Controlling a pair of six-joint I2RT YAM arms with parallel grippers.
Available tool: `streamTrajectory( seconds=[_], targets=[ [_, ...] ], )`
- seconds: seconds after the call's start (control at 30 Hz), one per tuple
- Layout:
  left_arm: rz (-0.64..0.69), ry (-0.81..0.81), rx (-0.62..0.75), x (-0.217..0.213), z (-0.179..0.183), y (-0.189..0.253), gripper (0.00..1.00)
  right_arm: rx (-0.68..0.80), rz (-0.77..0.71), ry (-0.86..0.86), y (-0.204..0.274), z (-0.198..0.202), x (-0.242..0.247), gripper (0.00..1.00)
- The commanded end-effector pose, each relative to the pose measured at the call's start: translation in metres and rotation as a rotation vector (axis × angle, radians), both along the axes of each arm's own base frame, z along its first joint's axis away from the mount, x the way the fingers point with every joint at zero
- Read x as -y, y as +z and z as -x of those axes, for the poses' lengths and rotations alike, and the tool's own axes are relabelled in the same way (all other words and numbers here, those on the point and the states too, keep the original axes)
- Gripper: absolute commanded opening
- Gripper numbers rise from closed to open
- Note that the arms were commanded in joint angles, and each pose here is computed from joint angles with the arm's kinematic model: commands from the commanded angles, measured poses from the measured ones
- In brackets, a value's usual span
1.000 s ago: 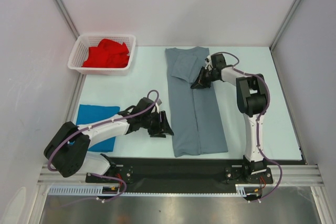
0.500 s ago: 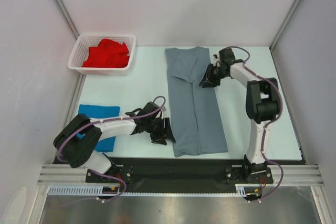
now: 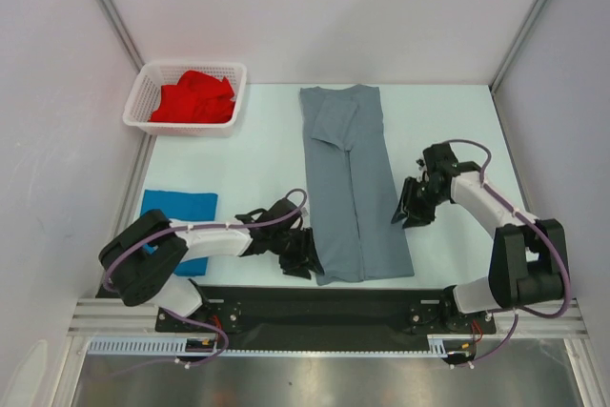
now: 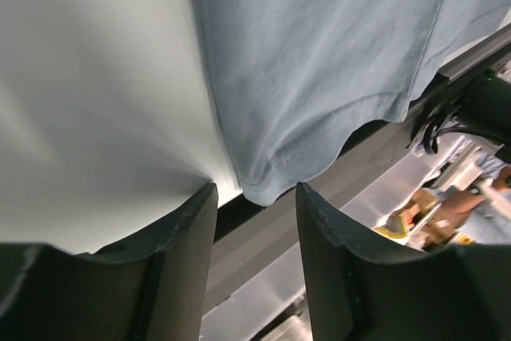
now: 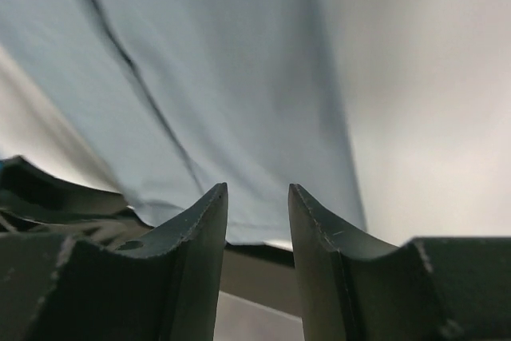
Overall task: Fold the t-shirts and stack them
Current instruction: Fold the tshirt
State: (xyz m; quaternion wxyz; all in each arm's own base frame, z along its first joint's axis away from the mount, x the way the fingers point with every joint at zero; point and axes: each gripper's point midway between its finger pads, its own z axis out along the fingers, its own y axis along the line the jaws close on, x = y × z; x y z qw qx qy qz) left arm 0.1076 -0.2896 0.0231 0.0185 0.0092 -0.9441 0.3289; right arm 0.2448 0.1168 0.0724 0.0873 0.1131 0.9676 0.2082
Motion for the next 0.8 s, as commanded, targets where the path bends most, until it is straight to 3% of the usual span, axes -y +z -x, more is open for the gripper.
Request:
streamTrajectory(
  seconds=[0.0,0.3,0.77],
  targets=[
    [0.009,0.108,-0.052,-0.002,0.006,0.002,0.5,-0.025,0.111,-0.067,-0.002,0.022,0.024,0.41],
    [0.028,0.121,-0.129,0.006,0.014,-0.005,0.47,-0.162,0.132,-0.125,-0.02,0.068,0.031,0.41],
    [-0.048,0.19,-0.143,-0.01,0.017,-0.02,0.4,-0.229,0.171,-0.192,-0.032,0.087,0.038,0.41]
  ],
)
